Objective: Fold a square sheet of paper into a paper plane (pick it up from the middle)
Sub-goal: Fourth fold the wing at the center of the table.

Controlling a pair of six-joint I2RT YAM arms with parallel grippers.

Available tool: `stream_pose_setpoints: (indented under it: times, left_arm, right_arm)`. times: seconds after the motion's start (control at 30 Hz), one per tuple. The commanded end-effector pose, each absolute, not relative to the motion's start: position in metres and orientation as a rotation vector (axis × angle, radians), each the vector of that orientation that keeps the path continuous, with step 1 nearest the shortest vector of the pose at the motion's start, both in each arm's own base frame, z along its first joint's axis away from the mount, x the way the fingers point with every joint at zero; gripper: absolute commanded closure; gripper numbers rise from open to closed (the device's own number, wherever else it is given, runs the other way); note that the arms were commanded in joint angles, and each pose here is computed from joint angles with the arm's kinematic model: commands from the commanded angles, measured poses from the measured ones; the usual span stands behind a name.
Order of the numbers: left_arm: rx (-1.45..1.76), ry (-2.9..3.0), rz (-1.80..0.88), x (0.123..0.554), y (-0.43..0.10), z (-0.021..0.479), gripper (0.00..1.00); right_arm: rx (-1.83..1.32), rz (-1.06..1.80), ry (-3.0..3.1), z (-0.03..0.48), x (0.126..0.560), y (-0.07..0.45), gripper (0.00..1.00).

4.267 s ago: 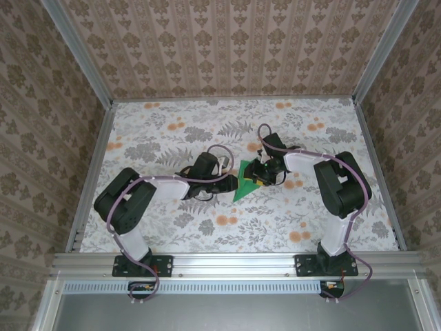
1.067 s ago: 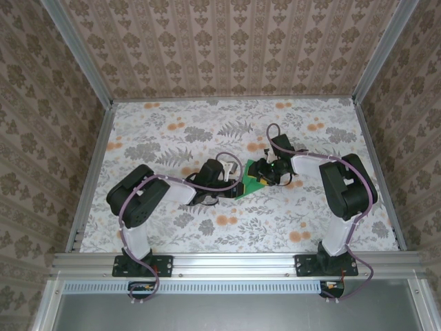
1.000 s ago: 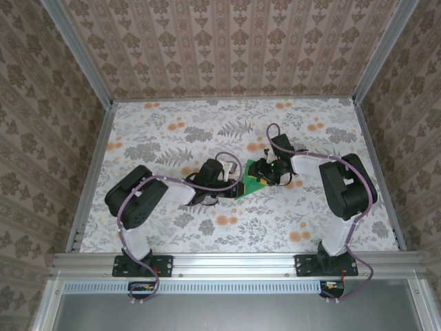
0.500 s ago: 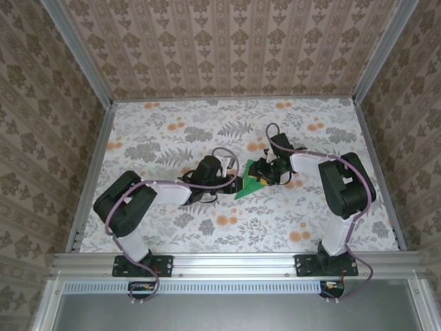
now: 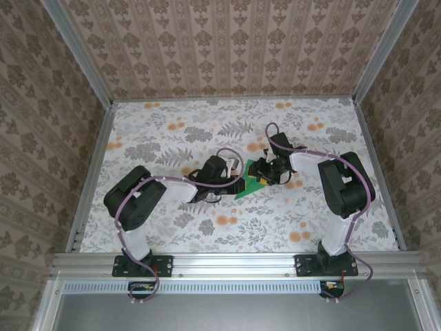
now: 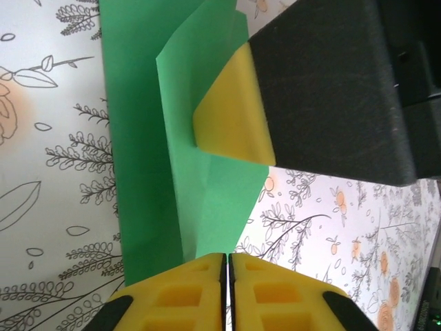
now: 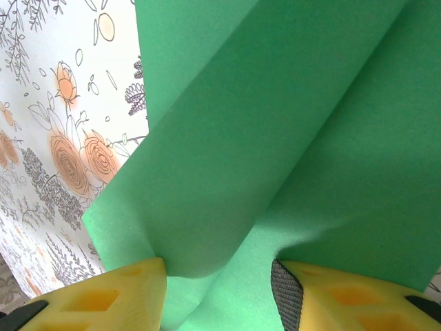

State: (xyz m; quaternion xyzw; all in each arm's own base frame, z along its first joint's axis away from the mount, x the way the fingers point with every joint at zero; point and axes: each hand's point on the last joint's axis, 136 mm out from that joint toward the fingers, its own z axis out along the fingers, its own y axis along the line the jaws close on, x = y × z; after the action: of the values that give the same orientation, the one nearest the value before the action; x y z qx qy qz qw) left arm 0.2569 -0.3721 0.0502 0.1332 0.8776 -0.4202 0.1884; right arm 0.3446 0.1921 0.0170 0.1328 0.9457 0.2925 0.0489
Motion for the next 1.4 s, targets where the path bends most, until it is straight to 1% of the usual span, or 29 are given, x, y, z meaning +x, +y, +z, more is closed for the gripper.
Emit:
stream_pose_setpoints:
  times: [0.0,0.13,0.3,0.87,1.13,1.37]
  left_arm:
    - [0.321,2.525,-1.145,0.261,-0.370,0.038,0.88]
    - [0.313,2.527,-1.144,0.262,-0.370,0.037,0.89]
    - [0.306,2.538,-1.138,0.262,-0.368,0.035,0.90]
    - [0.279,2.578,-1.105,0.261,-0.363,0.026,0.91]
    - [0.277,2.592,-1.095,0.261,-0.362,0.023,0.92]
    - [0.261,2.610,-1.072,0.261,-0.358,0.017,0.92]
  right_arm:
    - [0.552,0.441,3.090,-0.051,0.302,0.137,0.49]
    - [0.550,0.418,3.095,-0.053,0.301,0.135,0.50]
    - [0.548,0.320,3.098,-0.056,0.299,0.125,0.54]
    - [0.518,0.198,3.146,-0.067,0.292,0.120,0.59]
    - [0.489,0.163,3.164,-0.071,0.292,0.121,0.58]
    - [0.457,0.032,3.162,-0.072,0.291,0.114,0.58]
